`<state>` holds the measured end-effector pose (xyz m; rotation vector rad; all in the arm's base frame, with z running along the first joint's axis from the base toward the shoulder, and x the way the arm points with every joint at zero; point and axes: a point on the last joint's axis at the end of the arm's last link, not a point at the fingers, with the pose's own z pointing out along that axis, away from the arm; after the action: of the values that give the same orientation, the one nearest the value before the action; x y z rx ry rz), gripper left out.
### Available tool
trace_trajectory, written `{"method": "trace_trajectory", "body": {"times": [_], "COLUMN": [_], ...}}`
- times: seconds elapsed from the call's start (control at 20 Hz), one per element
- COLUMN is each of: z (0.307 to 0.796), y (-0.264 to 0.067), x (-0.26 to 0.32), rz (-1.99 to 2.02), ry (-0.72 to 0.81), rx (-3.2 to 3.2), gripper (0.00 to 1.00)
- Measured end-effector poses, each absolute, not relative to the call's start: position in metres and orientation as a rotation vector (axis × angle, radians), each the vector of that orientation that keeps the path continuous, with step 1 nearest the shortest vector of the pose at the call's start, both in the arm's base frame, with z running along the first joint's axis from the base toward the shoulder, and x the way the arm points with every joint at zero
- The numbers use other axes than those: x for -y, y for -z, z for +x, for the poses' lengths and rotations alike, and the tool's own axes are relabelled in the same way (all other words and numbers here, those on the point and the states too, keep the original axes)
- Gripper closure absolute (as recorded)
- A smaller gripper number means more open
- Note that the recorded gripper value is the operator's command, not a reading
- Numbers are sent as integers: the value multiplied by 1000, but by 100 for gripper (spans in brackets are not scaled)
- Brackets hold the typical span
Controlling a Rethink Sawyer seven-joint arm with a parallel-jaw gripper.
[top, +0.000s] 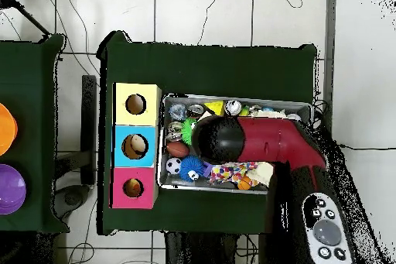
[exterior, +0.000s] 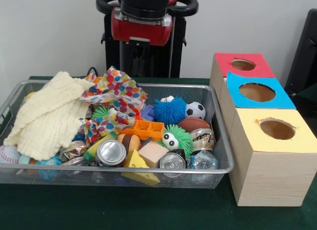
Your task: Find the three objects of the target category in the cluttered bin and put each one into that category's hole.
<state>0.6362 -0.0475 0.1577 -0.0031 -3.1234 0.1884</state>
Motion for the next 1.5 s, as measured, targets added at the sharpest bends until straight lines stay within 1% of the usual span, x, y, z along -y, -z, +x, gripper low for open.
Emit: {"method": "trace_trajectory", "body": {"times": [0.1,0.15,0.4,0.6,0.85,1.15,1.5], "z": [644,648,658,670,676,673,662], "y": [-167,-171,-181,-190,-188,-165,-122], "x": [65,74,94,122,143,154,152], "rz": [-43,-63,-105,-147,-144,-111,-23], "ry": [-201,-207,-214,-223,-273,-297,-313], "rx": [3147,3159,3186,3217,3226,3202,3143], "gripper": [100,0,0,0,0,0,0]}}
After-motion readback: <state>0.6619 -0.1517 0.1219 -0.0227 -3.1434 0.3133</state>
